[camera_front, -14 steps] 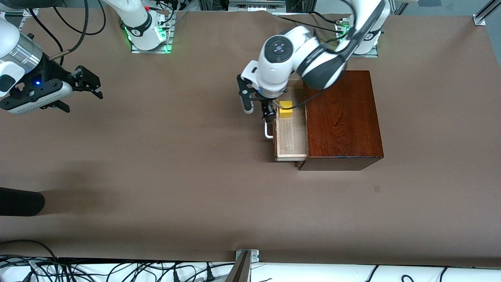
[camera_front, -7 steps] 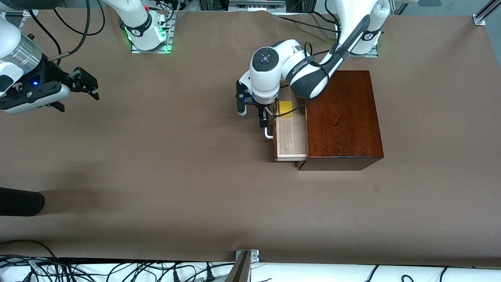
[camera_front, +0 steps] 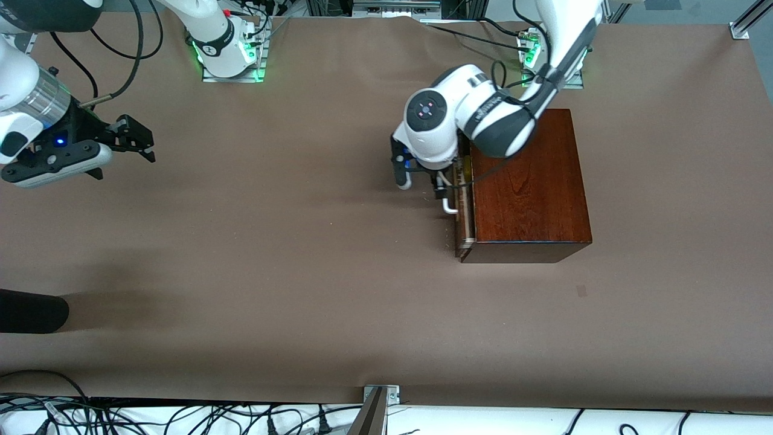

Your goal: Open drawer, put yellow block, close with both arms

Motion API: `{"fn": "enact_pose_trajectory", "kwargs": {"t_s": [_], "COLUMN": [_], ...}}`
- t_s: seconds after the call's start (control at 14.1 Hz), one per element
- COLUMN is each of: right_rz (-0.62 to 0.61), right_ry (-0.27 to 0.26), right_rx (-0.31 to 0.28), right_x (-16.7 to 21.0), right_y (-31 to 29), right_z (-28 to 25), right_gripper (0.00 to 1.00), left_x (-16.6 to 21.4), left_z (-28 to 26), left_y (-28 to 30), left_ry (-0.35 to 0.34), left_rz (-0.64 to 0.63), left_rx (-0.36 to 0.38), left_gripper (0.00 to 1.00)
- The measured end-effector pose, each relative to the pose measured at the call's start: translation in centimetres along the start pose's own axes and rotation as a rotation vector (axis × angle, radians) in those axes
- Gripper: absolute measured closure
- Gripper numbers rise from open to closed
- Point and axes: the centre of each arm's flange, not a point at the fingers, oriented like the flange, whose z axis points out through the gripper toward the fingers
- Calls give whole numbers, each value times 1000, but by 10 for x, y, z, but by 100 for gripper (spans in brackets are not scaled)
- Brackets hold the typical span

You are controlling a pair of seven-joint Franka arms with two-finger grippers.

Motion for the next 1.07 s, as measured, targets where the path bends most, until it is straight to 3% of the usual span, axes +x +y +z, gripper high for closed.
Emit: {"fn": "enact_pose_trajectory", "kwargs": {"t_s": [0.21,0.43,0.78,0.92,1.07], "right_rz": [29,22,40,71,76], "right_ry": [32,42,33,23,19], "right_rx": [-13,-18,-17,-14,-12], "right_x": [-1,6,8,7,7], "right_y": [16,13,14,12,10], "right_z": [-16,-19,-17,-16,-16], "right_gripper": [0,0,0,0,0], "left_x": [-15,-28,-97,-149,-210], "left_z": [-5,-44,-186,-216,-223], "left_y": [-5,-3,31,15,-19], "left_ry": [-31,2,142,220,279], "left_rz": [-17,-98,-553,-791,-978], "left_rx": [-12,46,227,200,119], "left_gripper": [0,0,0,0,0]}}
